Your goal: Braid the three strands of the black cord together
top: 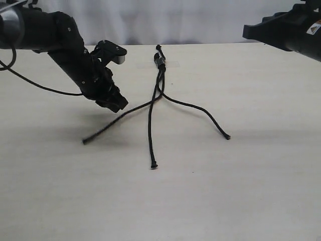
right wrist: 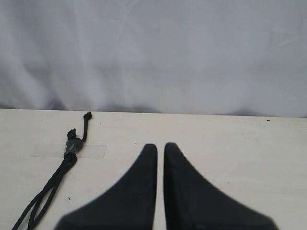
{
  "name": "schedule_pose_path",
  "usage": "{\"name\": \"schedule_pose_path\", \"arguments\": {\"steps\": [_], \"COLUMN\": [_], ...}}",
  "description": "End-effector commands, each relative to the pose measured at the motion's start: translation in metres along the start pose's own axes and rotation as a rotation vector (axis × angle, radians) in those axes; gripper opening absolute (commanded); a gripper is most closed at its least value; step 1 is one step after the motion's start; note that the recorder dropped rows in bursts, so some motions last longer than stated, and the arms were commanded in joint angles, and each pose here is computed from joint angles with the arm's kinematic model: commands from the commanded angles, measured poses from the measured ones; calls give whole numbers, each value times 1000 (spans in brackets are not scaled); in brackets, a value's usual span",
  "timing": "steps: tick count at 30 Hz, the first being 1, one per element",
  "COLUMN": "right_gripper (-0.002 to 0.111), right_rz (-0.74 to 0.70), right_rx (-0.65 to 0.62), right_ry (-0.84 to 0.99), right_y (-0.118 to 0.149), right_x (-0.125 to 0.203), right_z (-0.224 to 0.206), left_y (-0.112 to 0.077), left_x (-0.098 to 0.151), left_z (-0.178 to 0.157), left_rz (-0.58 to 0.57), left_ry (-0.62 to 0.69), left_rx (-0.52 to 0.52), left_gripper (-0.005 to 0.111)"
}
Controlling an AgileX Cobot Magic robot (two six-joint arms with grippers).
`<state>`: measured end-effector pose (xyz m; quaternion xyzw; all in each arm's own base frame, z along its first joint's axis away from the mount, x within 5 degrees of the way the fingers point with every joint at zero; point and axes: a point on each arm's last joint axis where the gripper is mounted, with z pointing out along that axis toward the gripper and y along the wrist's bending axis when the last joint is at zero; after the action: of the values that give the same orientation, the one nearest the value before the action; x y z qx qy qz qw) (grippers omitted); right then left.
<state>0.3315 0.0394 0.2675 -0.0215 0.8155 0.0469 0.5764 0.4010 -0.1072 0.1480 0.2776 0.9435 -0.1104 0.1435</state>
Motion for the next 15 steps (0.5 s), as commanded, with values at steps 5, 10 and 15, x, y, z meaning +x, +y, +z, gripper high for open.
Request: {"name": "schedule_pose_path", "arguments": {"steps": [5,10,15], "right_gripper": [4,4,4], "right_rz": [-4,-15,-150], "right_rx": [3,-23,-166], "right_ry": [39,220,417], "right_y": [-1,7,60], "right_x": [2,-4,0], "right_z": [0,0,6], "left_y": [4,4,-4], "left_x": [-4,-16,-2], "left_z": [-8,-56,-116], "left_rz": [0,16,62], "left_ry": [-64,-266,-515], "left_rx": [-22,18,66], "left_gripper": [40,14,0]}}
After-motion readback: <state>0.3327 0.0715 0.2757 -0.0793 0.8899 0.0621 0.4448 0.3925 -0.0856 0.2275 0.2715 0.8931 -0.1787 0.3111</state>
